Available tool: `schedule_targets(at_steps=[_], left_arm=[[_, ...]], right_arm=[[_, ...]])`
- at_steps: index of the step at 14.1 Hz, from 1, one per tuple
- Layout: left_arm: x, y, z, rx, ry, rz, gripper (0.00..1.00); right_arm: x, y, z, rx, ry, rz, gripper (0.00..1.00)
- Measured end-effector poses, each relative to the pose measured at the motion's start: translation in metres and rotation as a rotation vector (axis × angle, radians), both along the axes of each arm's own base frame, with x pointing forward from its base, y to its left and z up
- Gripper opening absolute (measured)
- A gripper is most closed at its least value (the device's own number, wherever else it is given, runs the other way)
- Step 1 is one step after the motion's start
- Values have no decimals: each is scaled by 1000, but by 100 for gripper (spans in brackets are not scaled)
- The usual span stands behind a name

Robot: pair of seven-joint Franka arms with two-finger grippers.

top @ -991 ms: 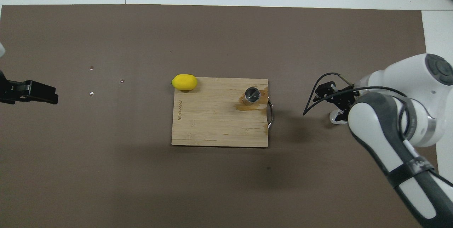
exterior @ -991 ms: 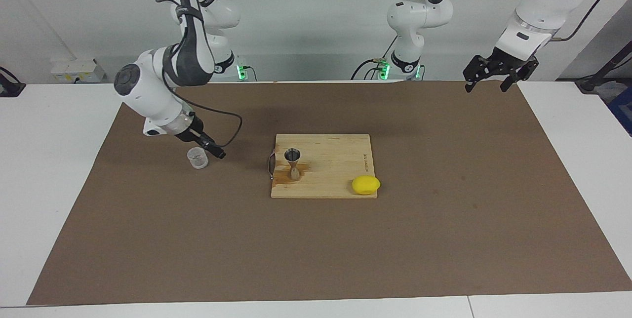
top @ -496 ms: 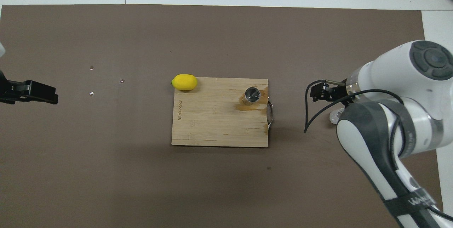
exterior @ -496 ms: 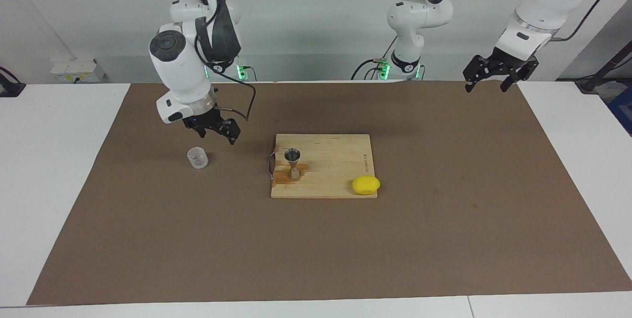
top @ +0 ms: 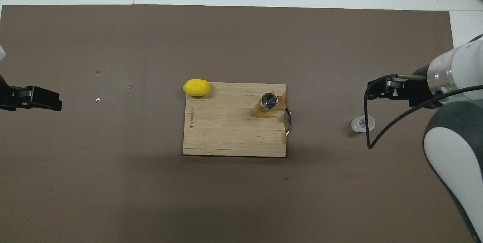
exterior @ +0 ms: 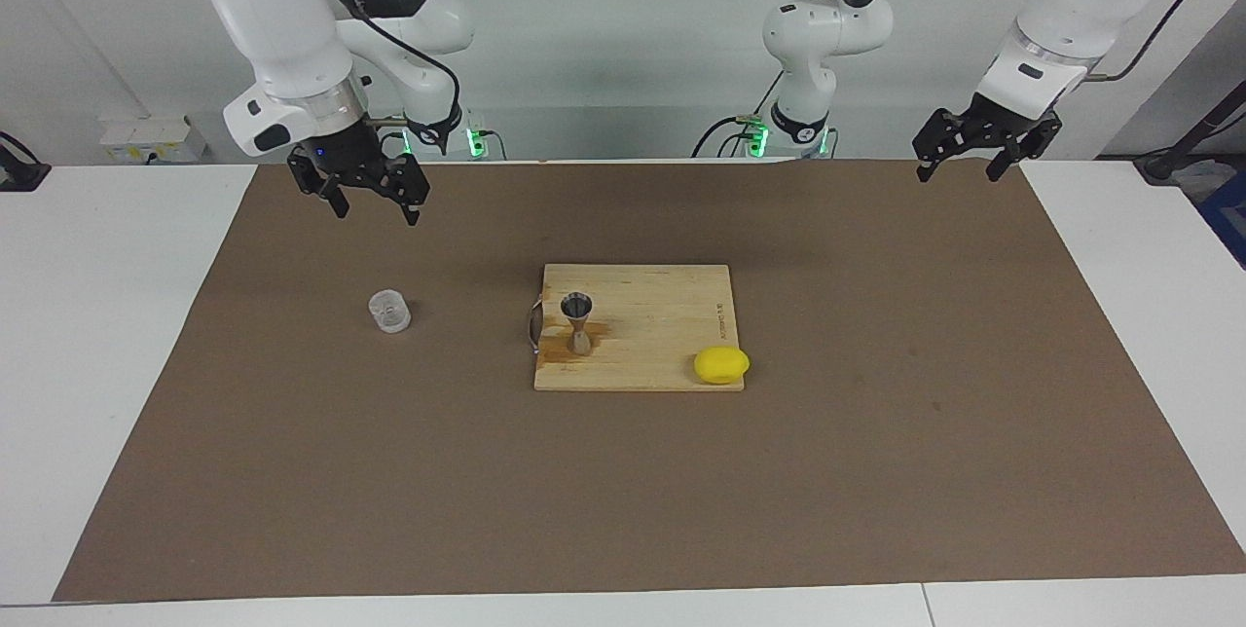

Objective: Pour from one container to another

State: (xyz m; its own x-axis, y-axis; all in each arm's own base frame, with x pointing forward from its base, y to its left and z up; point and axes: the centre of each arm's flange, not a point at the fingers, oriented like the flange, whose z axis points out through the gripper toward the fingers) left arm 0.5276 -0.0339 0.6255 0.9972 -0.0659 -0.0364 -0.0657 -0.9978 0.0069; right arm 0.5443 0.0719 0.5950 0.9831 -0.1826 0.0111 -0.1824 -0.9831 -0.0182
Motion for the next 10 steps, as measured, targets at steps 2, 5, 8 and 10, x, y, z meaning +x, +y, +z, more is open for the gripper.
schedule_targets(at_steps=[2,5,8,10], left_arm=[[0,0,0,0,0,0,100],[0,0,0,0,0,0,100],[0,0,0,0,0,0,100],[0,0,0,0,0,0,100]], right_arm=[[-2,-2,11,-25,4,29,100],[-7,-9,13,-44,50,122,100],[-4,-20,6,-33,74,133,100],[-4,-22,0,-20,87,132,100]])
